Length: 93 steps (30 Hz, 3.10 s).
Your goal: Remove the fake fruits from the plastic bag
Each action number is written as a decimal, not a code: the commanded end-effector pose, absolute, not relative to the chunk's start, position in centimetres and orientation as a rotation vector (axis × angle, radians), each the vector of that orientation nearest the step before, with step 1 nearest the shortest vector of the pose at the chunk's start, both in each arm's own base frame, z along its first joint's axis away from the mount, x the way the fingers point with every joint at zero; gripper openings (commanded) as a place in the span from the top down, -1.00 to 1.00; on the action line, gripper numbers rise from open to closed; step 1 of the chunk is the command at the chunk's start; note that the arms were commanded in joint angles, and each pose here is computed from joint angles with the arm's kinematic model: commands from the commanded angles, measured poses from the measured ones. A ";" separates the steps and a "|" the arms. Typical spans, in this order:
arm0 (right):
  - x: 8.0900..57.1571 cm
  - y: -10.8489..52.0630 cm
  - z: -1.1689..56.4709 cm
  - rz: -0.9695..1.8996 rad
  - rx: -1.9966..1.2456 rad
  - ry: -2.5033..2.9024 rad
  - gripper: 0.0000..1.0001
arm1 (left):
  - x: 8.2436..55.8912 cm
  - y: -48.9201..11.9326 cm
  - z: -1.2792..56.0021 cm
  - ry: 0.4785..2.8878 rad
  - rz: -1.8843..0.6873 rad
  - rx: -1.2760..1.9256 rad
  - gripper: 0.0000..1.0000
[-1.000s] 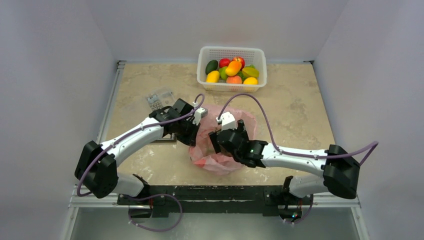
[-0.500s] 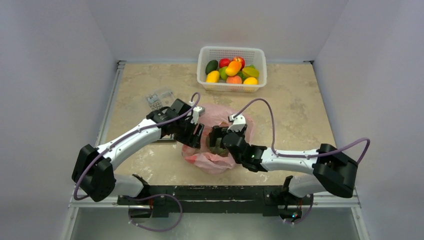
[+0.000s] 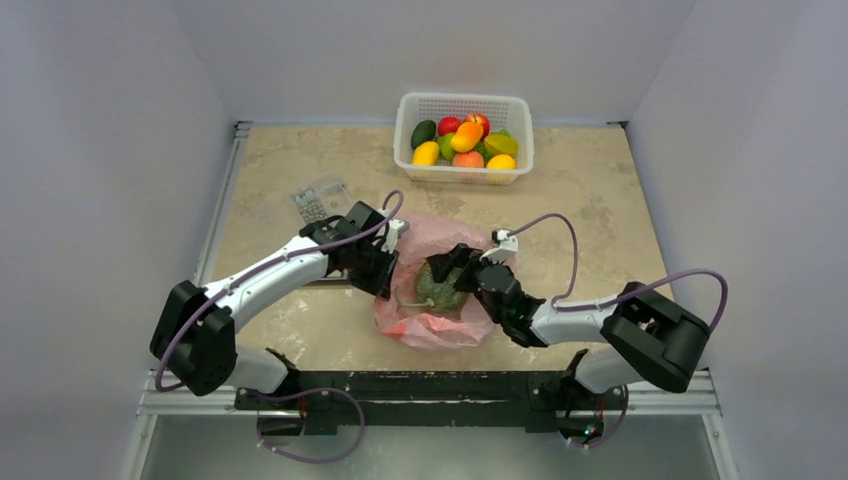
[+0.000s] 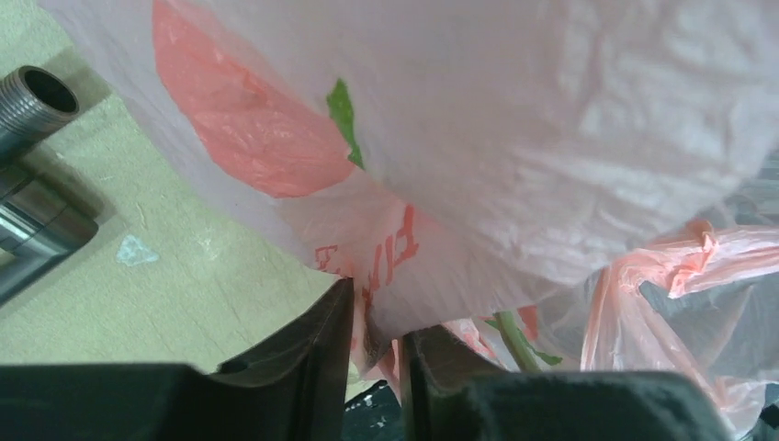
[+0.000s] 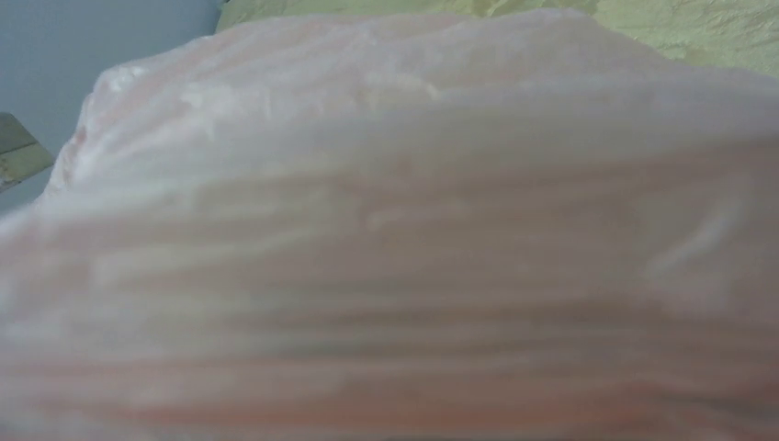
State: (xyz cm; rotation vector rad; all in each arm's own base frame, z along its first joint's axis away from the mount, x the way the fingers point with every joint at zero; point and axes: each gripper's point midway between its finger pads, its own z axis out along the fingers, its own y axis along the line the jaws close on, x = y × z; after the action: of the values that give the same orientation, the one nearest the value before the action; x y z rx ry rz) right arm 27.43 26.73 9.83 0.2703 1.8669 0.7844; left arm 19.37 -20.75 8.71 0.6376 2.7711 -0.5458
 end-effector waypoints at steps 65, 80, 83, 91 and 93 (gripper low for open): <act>19.6 35.7 17.3 0.858 -0.745 1.725 1.00 | 20.2 -21.9 10.4 2.627 -0.621 0.686 1.00; 19.4 35.4 21.4 0.938 -0.638 1.664 1.00 | 20.1 -22.0 10.9 2.592 -0.638 0.698 1.00; 20.1 36.1 19.7 0.889 -0.672 1.699 1.00 | 20.1 -22.0 10.9 2.598 -0.639 0.701 1.00; 19.1 36.2 17.8 0.894 -0.760 1.725 0.27 | 20.0 -21.9 10.8 2.601 -0.636 0.701 1.00; 19.5 36.0 17.4 0.862 -0.760 1.737 0.15 | 20.1 -21.9 10.8 2.600 -0.635 0.700 1.00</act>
State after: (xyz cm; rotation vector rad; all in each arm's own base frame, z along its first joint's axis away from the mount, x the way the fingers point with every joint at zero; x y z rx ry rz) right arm 19.27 35.77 15.50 -0.7650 1.8080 0.8553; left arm 19.58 -21.28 9.62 0.6577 2.6734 -0.6076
